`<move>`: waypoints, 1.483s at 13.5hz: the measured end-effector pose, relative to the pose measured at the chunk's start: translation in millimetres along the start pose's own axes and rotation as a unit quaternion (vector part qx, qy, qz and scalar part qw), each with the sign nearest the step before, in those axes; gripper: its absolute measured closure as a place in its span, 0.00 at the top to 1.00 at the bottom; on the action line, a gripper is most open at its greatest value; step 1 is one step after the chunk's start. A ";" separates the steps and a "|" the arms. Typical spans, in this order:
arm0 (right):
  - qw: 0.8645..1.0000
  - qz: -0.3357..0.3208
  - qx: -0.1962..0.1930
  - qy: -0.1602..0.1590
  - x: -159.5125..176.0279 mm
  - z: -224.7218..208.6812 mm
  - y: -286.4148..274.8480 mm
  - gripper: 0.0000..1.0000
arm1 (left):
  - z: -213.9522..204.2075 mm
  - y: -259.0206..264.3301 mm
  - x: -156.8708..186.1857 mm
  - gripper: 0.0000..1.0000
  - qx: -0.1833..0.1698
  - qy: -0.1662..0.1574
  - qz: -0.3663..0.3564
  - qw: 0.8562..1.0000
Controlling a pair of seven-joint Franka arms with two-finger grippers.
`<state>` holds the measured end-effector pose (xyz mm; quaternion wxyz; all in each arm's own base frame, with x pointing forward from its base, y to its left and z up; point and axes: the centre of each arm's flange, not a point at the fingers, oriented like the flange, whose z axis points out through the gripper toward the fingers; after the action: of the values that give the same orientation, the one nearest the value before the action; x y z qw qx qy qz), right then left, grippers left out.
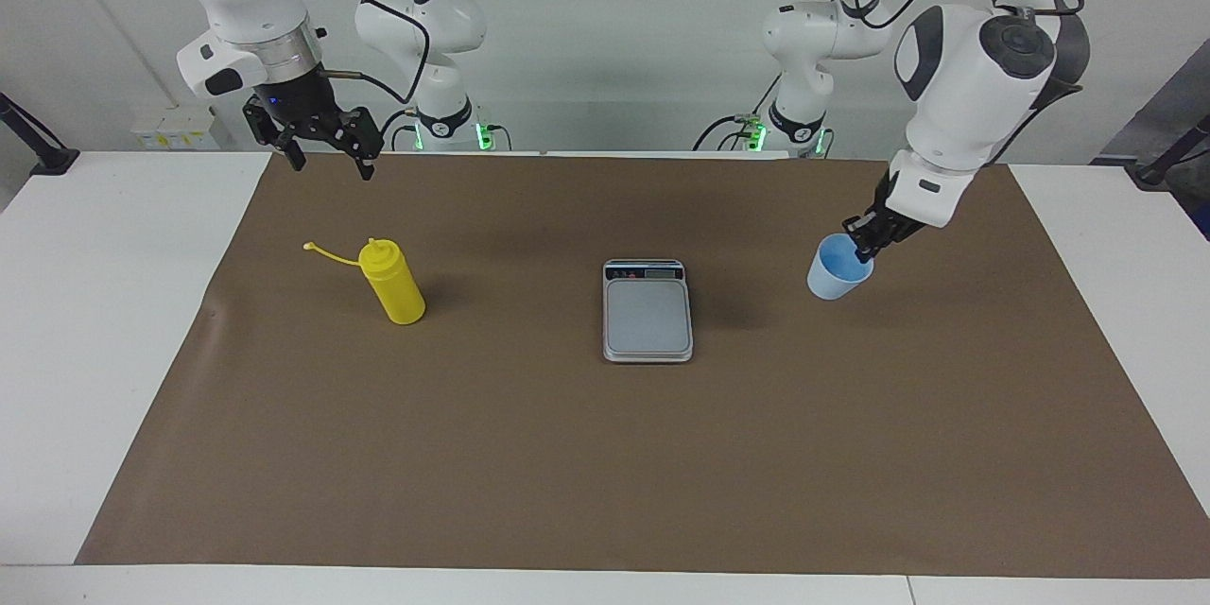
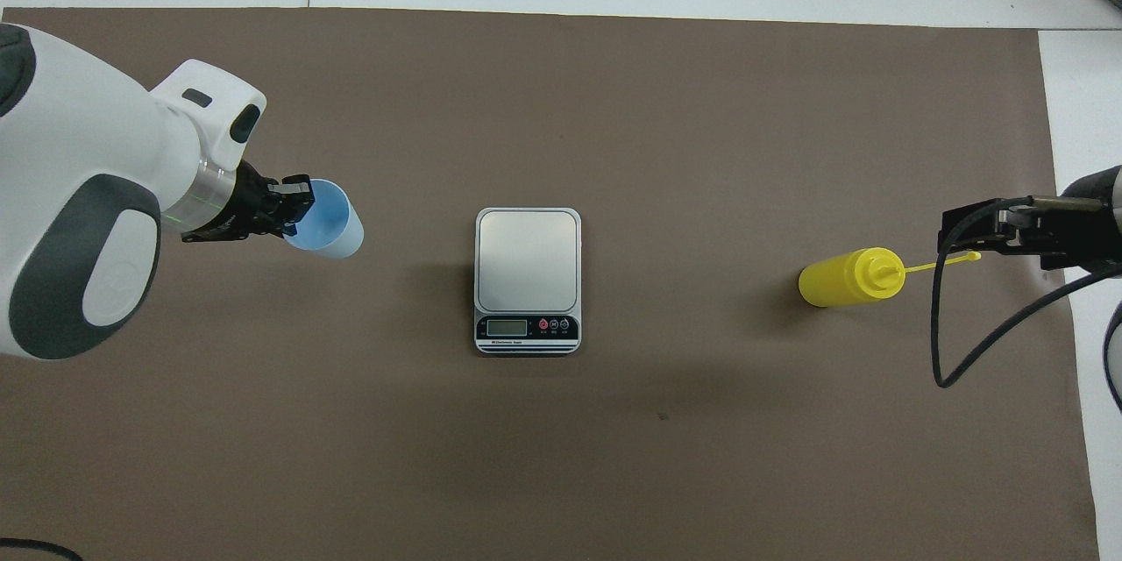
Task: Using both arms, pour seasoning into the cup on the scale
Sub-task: 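Lift the blue cup with the left gripper and carry it over the scale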
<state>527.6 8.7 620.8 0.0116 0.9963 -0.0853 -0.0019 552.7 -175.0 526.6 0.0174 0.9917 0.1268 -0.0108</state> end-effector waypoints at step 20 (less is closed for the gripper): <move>1.000 0.004 -0.001 -0.005 -1.9 4.6 5.2 1.00 | 91.5 160.6 -72.0 0.02 -0.027 0.024 0.075 0.997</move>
<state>524.8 3.8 616.3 0.0119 0.9959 -0.0897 -0.0071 521.9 -351.8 442.1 0.0418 0.9976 0.0526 0.0179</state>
